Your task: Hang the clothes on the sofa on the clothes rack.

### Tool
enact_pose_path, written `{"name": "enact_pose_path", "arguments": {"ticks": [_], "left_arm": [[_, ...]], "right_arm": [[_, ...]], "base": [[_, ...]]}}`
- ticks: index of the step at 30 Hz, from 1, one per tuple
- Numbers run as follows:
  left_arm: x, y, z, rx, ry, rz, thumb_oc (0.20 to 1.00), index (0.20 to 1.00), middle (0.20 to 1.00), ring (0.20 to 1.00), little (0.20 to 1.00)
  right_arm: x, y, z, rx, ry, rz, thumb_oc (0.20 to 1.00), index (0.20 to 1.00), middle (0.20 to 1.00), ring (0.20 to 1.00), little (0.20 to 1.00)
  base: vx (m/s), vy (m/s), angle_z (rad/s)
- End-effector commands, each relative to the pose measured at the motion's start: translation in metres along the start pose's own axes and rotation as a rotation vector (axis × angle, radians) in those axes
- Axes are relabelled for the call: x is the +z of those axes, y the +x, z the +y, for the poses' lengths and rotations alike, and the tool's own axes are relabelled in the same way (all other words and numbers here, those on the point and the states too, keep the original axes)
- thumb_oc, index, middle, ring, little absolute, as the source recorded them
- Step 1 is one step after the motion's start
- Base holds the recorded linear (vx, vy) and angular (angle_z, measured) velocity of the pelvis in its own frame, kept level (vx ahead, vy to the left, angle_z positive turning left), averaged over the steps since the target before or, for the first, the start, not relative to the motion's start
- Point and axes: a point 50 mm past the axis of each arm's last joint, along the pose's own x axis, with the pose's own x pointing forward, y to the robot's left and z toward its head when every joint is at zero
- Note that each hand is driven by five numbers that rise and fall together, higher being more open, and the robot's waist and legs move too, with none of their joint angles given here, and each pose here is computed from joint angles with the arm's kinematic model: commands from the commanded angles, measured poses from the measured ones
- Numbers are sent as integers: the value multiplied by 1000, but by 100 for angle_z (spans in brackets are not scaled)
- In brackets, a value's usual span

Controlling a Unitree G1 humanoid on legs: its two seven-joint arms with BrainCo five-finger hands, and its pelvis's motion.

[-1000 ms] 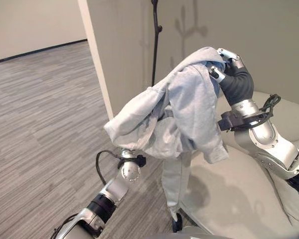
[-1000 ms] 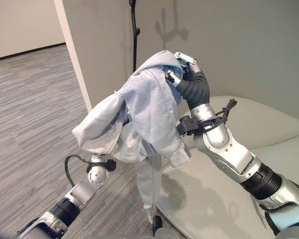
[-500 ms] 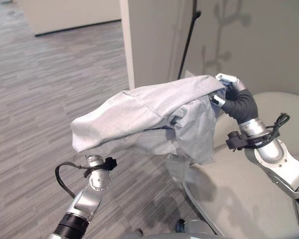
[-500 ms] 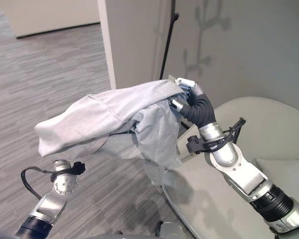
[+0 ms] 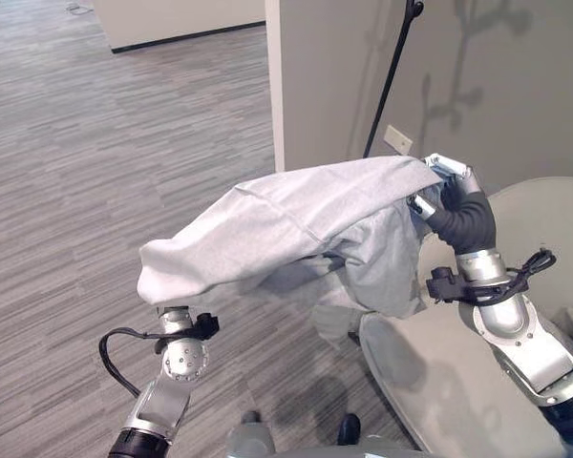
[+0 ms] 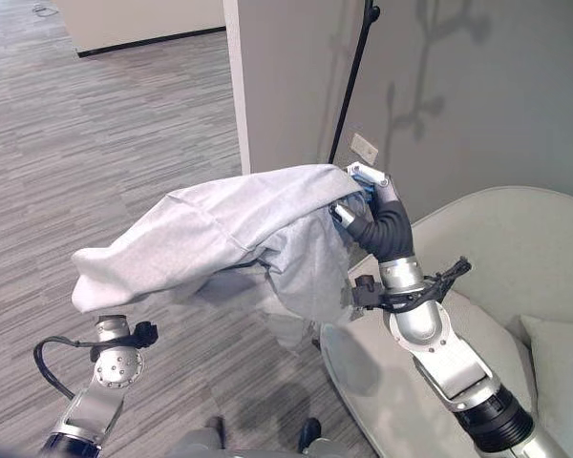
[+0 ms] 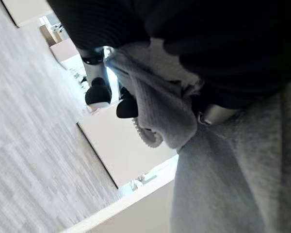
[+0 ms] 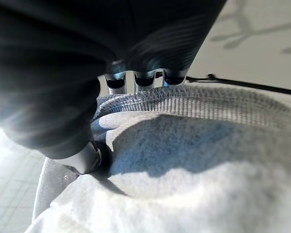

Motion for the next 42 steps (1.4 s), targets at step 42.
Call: {"name": "enact_pose_path", "arguments": {"ticks": [42], "left_arm": [[56, 17, -27, -101, -103, -294, 200, 200, 200, 200, 200]], "right_arm": [[-16, -36, -52, -396, -403, 38, 200, 200, 200, 200, 200]], "base": [[235, 260, -5]]}}
